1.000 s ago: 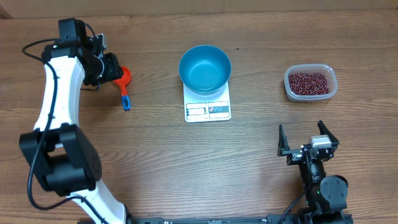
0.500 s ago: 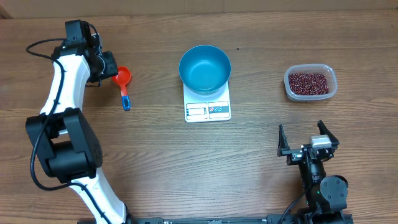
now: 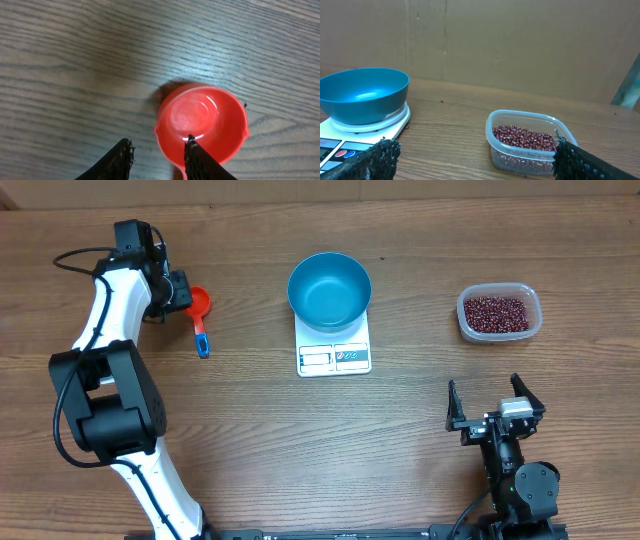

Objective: Scoop item into bowl and weigh 150g on scale
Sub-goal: 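Reach the left gripper to the red scoop and grasp its handle, then lift the red scoop with the left gripper toward the scale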

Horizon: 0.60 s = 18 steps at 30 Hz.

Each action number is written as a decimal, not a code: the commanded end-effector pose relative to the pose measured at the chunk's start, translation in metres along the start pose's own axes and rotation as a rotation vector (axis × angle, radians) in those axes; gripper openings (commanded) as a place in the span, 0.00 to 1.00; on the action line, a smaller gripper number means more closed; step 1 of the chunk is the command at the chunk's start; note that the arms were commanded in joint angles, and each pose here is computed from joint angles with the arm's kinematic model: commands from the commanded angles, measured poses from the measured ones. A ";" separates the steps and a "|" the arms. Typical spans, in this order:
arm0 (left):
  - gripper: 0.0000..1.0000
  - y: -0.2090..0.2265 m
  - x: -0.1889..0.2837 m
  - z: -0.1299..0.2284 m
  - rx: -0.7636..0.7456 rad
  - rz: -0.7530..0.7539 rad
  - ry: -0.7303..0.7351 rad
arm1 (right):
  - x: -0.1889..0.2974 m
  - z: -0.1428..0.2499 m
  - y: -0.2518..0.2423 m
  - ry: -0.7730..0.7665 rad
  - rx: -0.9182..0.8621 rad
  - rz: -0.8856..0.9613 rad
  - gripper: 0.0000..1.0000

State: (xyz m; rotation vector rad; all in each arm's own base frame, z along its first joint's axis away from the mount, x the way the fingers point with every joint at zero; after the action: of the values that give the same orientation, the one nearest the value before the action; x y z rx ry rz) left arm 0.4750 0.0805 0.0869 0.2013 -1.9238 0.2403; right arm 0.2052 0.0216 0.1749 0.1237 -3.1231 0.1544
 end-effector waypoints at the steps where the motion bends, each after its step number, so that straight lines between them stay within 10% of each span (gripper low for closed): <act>1: 0.38 -0.001 -0.011 -0.005 -0.030 -0.005 -0.006 | -0.001 0.004 0.000 0.006 0.001 0.004 1.00; 18: 0.28 -0.004 -0.053 0.010 -0.036 0.006 0.057 | -0.001 0.004 0.000 0.006 0.001 0.004 1.00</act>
State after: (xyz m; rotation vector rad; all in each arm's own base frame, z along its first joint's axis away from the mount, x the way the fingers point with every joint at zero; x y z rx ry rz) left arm 0.4815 0.0812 0.0467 0.1902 -1.8868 0.2262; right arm 0.2052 0.0216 0.1749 0.1237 -3.1228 0.1533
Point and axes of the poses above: each gripper's point midway between its finger pads, its own x axis back along the fingers, its own y axis along the line the jaws close on, z = x × y, the point moved 4 cm from there along x, back along the fingers, and after that the axes turned 1 degree about -x, right-handed, at the moved point
